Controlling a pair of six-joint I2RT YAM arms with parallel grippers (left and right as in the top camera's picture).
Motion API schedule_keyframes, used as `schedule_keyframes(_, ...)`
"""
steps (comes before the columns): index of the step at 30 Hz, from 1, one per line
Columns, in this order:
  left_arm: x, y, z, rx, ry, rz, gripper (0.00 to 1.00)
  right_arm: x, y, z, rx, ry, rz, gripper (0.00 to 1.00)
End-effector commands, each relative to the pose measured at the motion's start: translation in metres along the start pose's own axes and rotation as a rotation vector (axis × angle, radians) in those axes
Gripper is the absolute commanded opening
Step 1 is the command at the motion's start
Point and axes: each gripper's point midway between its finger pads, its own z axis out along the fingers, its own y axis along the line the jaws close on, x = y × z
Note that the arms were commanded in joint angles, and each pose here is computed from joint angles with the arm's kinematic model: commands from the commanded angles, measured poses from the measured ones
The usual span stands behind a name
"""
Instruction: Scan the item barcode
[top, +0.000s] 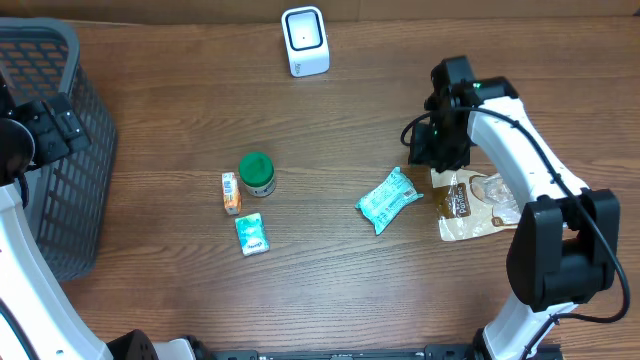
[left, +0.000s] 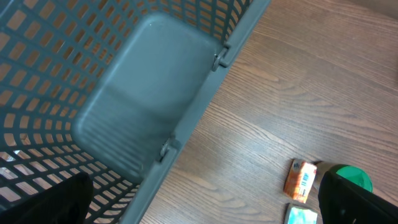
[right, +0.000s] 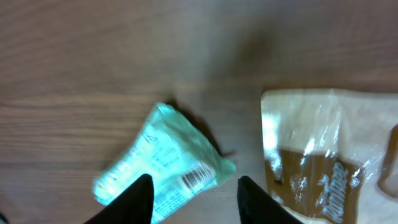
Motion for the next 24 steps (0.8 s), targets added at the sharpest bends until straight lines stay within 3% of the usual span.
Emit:
schedule_keyframes(1, -0.003, 0.003, -0.002, -0.01, -0.013, 0.018, 0.99, 0.019, -0.015, 0.006, 0.075, 0.028, 0.083, 0.34)
schedule_keyframes(5, -0.003, 0.003, -0.002, -0.01, -0.013, 0.018, 0.99, 0.039, -0.037, 0.012, 0.187, 0.081, 0.189, 0.14)
schedule_keyframes(9, -0.003, 0.003, -0.002, -0.01, -0.013, 0.018, 1.0, 0.046, -0.04, 0.011, 0.21, 0.104, 0.215, 0.05)
schedule_keyframes(24, -0.003, 0.003, -0.002, -0.01, -0.013, 0.018, 1.0, 0.052, -0.027, 0.05, 0.187, 0.048, 0.235, 0.04)
